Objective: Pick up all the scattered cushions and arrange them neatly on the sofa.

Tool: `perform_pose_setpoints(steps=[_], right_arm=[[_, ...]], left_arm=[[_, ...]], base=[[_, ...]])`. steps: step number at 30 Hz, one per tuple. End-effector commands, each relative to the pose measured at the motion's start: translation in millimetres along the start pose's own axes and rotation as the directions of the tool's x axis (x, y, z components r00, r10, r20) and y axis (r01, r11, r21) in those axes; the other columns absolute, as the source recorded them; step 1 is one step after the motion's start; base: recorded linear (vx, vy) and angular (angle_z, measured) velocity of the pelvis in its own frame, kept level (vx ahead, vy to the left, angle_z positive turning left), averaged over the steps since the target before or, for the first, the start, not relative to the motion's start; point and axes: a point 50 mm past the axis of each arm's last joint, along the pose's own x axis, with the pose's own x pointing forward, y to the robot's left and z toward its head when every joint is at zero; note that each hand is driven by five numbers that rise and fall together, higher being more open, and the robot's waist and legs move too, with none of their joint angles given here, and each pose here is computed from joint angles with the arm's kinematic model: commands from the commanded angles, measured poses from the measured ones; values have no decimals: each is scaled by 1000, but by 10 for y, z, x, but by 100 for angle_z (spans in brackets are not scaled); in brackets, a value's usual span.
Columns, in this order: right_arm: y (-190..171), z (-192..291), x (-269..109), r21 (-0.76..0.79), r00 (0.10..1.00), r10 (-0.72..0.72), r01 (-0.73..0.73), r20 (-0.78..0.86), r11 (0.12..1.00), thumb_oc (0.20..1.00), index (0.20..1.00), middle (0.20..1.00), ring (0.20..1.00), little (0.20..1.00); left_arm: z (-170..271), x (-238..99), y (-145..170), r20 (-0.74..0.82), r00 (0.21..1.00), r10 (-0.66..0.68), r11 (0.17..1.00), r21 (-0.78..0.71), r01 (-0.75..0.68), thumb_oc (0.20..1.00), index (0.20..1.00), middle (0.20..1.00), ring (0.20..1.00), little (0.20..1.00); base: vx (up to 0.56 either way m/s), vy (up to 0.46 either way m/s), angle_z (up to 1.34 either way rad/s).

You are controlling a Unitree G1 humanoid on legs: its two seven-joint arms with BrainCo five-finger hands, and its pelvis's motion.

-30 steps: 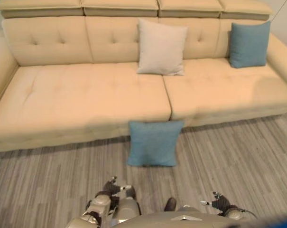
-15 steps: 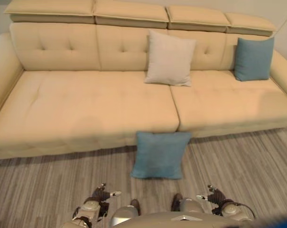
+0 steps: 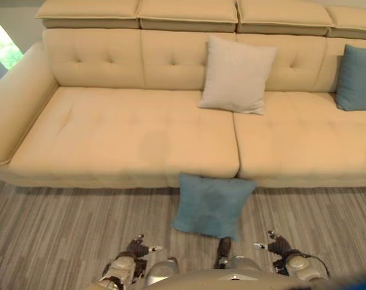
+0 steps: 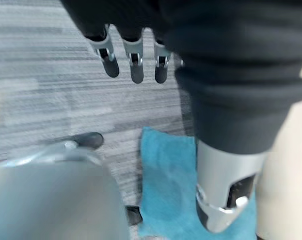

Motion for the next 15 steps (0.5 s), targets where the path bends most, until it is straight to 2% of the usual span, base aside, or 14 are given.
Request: perform_pose_setpoints(steps=[1,5,15], right_arm=[[-163,28,2,-38,998,-51,52,33,998,1000,1000,1000,1000,1000],[-187,59,11,-56,998,-55,57,40,997,1000,1000,1000,1000,1000],[-58,325,59,-104,993,-2,14,118,994,1000,1000,1000,1000,1000]], left_arm=[[174,20,-148,75,997,-30,999,41,27,1000,1000,1000,1000,1000],[130,11,-206,62,997,-45,998,53,42,1000,1000,1000,1000,1000],[56,5,121,36,998,44,999,19,-45,1000,1000,1000,1000,1000]], base=[[55,44,-9],[46,184,-33],[-37,100,-58]])
